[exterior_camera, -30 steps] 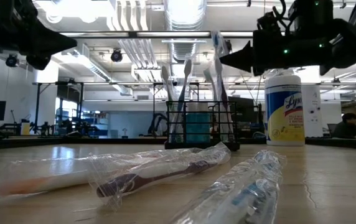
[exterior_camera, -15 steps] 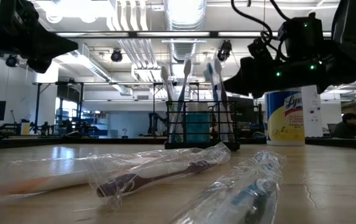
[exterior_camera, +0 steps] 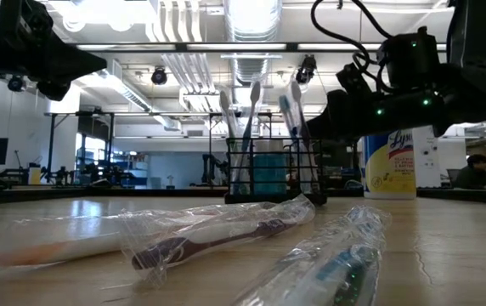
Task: Pick & Place toothbrushing station
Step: Put the right blue toothbrush into the black wire organizer, then put the orange toothbrush into the black wire organizer
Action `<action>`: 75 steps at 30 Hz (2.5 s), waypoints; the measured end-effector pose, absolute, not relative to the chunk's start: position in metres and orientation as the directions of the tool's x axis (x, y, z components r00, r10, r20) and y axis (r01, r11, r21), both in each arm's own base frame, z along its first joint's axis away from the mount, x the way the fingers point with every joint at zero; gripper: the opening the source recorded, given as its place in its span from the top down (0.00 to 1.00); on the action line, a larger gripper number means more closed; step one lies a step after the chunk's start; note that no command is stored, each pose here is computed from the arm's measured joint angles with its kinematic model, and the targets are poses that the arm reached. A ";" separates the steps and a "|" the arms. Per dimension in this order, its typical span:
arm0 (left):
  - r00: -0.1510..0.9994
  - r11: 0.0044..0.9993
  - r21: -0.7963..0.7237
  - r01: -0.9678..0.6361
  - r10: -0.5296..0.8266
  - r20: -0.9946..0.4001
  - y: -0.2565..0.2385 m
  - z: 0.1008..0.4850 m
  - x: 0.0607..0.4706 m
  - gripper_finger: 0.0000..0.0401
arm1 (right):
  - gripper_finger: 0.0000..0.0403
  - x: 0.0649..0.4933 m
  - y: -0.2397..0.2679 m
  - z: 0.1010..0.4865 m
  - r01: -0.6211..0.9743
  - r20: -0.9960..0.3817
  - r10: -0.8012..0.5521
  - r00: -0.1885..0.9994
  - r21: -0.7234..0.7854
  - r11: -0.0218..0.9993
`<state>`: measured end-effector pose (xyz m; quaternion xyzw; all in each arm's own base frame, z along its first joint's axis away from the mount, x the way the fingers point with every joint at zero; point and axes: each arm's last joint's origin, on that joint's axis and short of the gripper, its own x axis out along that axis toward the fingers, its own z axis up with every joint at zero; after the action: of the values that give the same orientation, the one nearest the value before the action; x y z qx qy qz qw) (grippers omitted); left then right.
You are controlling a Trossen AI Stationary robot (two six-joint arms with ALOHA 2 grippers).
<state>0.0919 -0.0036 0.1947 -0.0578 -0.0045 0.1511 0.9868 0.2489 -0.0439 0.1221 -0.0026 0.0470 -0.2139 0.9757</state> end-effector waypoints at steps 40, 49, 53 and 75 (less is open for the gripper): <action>0.955 0.946 -0.135 -0.295 0.296 -0.013 -0.004 0.194 0.092 0.97 | 0.86 0.153 -0.023 0.190 0.353 0.057 -0.352 0.934 0.002 0.936; 0.982 0.959 -0.221 -0.180 0.186 0.010 -0.007 0.197 0.093 0.98 | 0.98 0.126 -0.016 0.213 0.239 0.091 -0.234 0.968 -0.057 0.969; 0.994 0.965 -0.237 -0.109 0.112 0.001 -0.010 0.197 0.100 0.99 | 0.98 0.118 -0.014 0.211 0.223 0.132 -0.213 0.968 -0.071 0.972; 0.934 0.941 -0.311 -0.136 0.017 -0.356 -0.038 0.225 0.202 0.98 | 0.98 0.107 -0.013 0.189 0.207 0.214 -0.187 0.959 -0.076 0.975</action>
<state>0.2020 -0.0375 0.2245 -0.1675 0.1769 0.0395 0.9691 0.1072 -0.0125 0.1891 -0.0488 -0.1031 -0.0996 0.9885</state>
